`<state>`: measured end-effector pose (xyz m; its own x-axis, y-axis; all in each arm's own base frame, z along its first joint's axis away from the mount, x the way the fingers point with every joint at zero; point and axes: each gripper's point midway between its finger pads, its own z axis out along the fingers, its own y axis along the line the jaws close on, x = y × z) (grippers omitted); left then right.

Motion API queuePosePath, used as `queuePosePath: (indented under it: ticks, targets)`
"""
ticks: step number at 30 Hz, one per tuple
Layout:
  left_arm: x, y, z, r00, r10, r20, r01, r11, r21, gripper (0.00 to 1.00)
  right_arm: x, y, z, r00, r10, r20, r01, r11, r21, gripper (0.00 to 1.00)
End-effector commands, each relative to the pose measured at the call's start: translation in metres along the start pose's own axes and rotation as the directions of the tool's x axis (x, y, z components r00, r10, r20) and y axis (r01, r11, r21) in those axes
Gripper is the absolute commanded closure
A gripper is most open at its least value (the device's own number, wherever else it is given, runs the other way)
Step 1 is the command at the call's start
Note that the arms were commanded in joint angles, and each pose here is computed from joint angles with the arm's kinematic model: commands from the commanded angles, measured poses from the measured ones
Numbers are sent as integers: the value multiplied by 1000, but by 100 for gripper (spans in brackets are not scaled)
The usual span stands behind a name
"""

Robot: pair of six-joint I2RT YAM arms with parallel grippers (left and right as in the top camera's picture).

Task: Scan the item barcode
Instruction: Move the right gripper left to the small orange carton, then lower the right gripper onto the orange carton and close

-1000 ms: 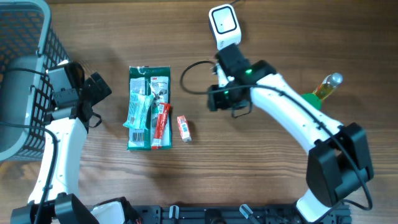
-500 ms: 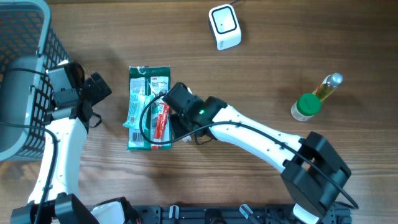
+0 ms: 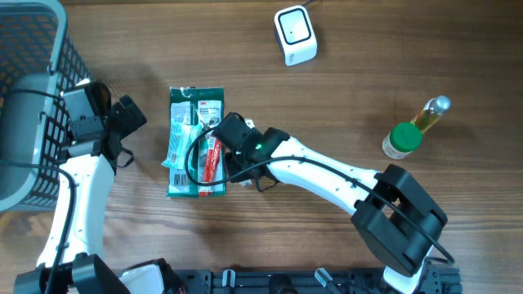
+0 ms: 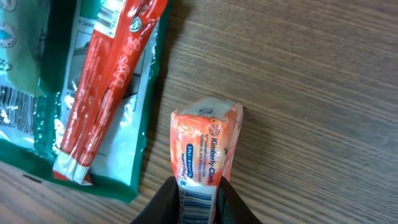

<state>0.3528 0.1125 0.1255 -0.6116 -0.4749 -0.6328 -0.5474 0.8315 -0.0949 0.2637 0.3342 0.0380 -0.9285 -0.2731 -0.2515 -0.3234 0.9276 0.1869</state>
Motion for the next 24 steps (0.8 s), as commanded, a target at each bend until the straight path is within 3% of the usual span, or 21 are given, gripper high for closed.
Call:
queuePosePath:
  ticks: [1,5,7,8,11,12,14,21,24]
  targets:
    - [-8,-1,-5,1000,6,22,-6,1000,9,0,-14,-38,-15,998,39,53,-46,989,142,80]
    - [-8,-1,-5,1000,6,22,-6,1000,9,0,-17,-94,-44,995,64,73,-84,944,320,76]
    - [-8,-1,-5,1000,6,22,-6,1000,9,0,-14,-100,-44,995,74,61,-90,939,332,77]
    - [-8,-1,-5,1000,6,22,-6,1000,9,0,-15,-97,-43,995,76,60,-91,944,317,76]
    - [-8,-1,-5,1000,6,22,-6,1000,9,0,-16,-71,-35,995,92,39,-98,979,179,64]
    - [-8,-1,-5,1000,6,22,-6,1000,9,0,-17,-64,-33,995,95,35,-99,985,142,55]
    - [-8,-1,-5,1000,6,22,-6,1000,9,0,-18,-63,-33,995,95,36,-99,986,134,49]
    - [-8,-1,-5,1000,6,22,-6,1000,9,0,-19,-79,-34,988,156,1,-155,981,116,46]
    - [-8,-1,-5,1000,6,22,-6,1000,9,0,-18,-78,-38,982,152,-116,-163,982,-91,49]
